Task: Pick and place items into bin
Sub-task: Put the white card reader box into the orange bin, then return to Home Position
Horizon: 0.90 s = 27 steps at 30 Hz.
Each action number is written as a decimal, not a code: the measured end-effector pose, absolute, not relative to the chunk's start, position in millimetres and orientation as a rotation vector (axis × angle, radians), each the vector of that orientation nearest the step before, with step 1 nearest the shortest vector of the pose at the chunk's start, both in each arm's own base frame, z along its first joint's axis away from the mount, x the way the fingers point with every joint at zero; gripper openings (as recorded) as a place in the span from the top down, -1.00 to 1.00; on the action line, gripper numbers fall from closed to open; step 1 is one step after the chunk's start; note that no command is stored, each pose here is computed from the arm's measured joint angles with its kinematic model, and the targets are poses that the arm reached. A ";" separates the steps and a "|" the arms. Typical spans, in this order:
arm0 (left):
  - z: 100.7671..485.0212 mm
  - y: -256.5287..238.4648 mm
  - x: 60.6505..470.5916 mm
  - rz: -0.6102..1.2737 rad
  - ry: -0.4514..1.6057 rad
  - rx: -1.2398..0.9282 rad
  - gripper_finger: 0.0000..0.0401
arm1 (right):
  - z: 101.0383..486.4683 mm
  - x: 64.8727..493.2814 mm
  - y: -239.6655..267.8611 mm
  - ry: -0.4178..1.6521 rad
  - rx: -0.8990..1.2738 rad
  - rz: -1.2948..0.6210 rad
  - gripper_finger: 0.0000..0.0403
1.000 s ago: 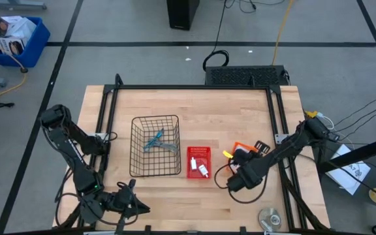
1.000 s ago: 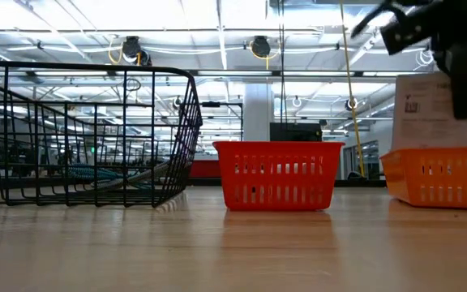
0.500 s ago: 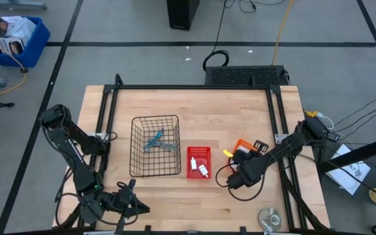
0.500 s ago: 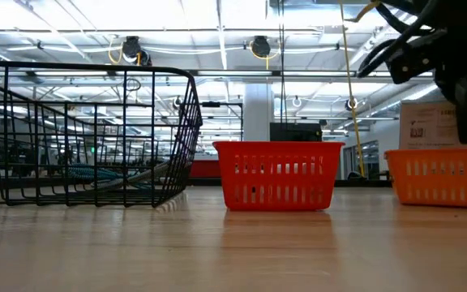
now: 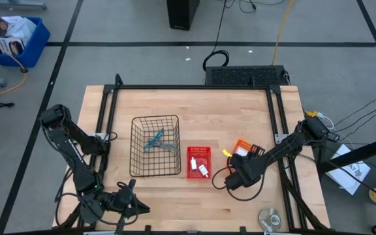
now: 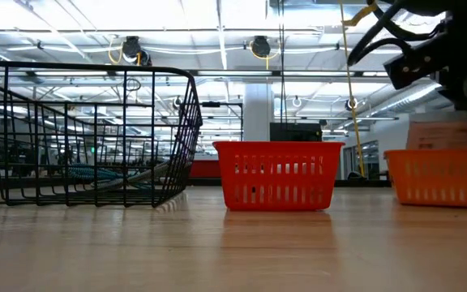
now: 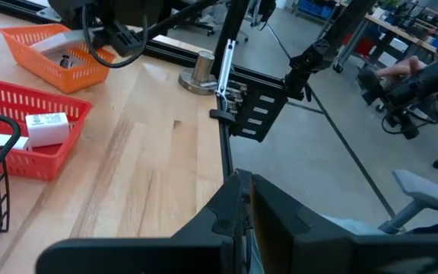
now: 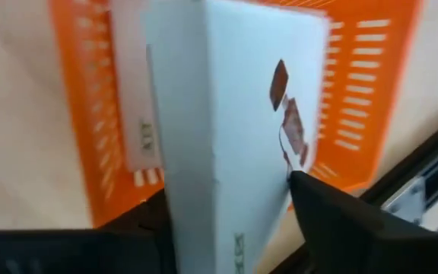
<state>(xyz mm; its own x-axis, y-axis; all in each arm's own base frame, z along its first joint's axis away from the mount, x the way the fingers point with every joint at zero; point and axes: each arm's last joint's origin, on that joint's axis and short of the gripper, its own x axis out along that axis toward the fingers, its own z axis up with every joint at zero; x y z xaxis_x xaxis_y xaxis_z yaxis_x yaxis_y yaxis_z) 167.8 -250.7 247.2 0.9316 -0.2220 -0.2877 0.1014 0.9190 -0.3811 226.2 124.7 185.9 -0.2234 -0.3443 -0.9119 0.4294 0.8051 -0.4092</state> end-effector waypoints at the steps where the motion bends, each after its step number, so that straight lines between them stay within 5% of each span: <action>1: 247.2 -250.7 167.8 -0.169 0.334 -0.370 0.84 | 185.8 226.5 125.5 1.657 0.090 -0.708 -0.01; 8: 247.3 -250.2 168.5 -0.166 0.331 -0.363 0.84 | 195.6 232.4 132.4 1.680 0.227 -0.691 -0.17; 22: 247.4 -248.1 170.6 -0.144 0.308 -0.275 0.84 | 217.7 242.7 135.7 1.635 0.277 -0.686 -0.02; 27: 251.6 -248.1 170.3 -0.183 0.295 -0.219 0.84 | 215.0 256.2 147.0 1.499 0.271 -0.519 -0.02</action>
<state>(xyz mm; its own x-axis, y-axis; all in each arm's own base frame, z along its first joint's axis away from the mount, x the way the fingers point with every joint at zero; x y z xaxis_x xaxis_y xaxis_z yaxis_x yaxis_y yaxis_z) 170.3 -248.1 251.6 0.9405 -0.2099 -0.2673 0.1461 0.9598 -0.2396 256.2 147.0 215.0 -0.0093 -0.1591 -0.9872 0.4852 0.8626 -0.1436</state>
